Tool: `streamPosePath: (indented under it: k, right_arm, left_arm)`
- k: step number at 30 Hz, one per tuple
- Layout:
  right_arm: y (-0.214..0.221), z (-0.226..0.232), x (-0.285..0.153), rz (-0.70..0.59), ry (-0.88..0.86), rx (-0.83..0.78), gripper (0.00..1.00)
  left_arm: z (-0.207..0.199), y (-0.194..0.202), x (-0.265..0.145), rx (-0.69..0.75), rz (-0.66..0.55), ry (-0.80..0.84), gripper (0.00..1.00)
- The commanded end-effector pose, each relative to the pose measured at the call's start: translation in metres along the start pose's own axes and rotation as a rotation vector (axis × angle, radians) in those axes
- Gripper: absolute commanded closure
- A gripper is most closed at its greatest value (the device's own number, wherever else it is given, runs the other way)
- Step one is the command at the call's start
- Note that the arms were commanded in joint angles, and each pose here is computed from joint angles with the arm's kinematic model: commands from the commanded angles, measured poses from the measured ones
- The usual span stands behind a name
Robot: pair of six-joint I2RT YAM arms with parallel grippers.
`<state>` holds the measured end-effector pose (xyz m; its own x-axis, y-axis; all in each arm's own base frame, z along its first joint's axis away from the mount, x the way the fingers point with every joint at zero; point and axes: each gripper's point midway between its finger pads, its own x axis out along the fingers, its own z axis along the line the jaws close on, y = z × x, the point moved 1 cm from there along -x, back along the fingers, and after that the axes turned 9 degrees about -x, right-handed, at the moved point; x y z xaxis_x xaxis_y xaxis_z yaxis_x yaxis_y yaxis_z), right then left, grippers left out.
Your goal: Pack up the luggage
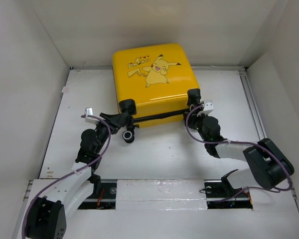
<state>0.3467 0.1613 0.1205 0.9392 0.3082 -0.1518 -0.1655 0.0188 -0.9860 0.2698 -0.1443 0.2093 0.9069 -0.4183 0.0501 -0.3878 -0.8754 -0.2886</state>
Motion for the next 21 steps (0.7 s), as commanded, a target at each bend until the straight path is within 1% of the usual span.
streamPosePath:
  k: [1,6,10,11,12,14,15,16,19,21]
  right_arm:
    - [-0.052,0.056,-0.014,-0.214,-0.212,-0.011,1.00]
    - [-0.046,0.067,-0.030,-0.224,-0.232,0.014,1.00]
    - [-0.042,0.058,-0.038,-0.216,-0.195,0.035,1.00]
    - [-0.039,0.061,-0.039,-0.204,-0.203,0.032,1.00]
    - [-0.045,0.062,-0.042,-0.220,-0.216,0.034,1.00]
    - [-0.035,0.065,-0.049,-0.189,-0.235,0.051,1.00]
    - [-0.042,0.065,-0.053,-0.200,-0.238,0.065,1.00]
    - [-0.029,0.064,-0.056,-0.148,-0.234,0.078,1.00]
    - [-0.022,0.077,-0.068,-0.124,-0.308,0.093,1.00]
    - [-0.008,0.082,-0.072,-0.064,-0.320,0.089,1.00]
  left_arm:
    - [-0.098,-0.013,-0.004,0.019,-0.010,0.335,1.00]
    - [-0.100,-0.012,-0.005,0.017,-0.012,0.344,1.00]
    - [-0.106,-0.012,-0.005,0.011,-0.005,0.357,1.00]
    - [-0.106,-0.012,-0.005,0.011,-0.005,0.357,1.00]
    - [-0.106,-0.012,-0.005,0.011,-0.005,0.357,1.00]
    - [-0.105,-0.011,-0.007,0.012,-0.006,0.360,1.00]
    - [-0.102,-0.011,-0.007,0.010,-0.002,0.348,1.00]
    - [-0.106,-0.012,-0.007,0.011,-0.005,0.357,1.00]
    - [-0.107,-0.012,-0.008,0.011,-0.005,0.357,1.00]
    - [-0.107,-0.014,-0.006,0.010,-0.015,0.359,1.00]
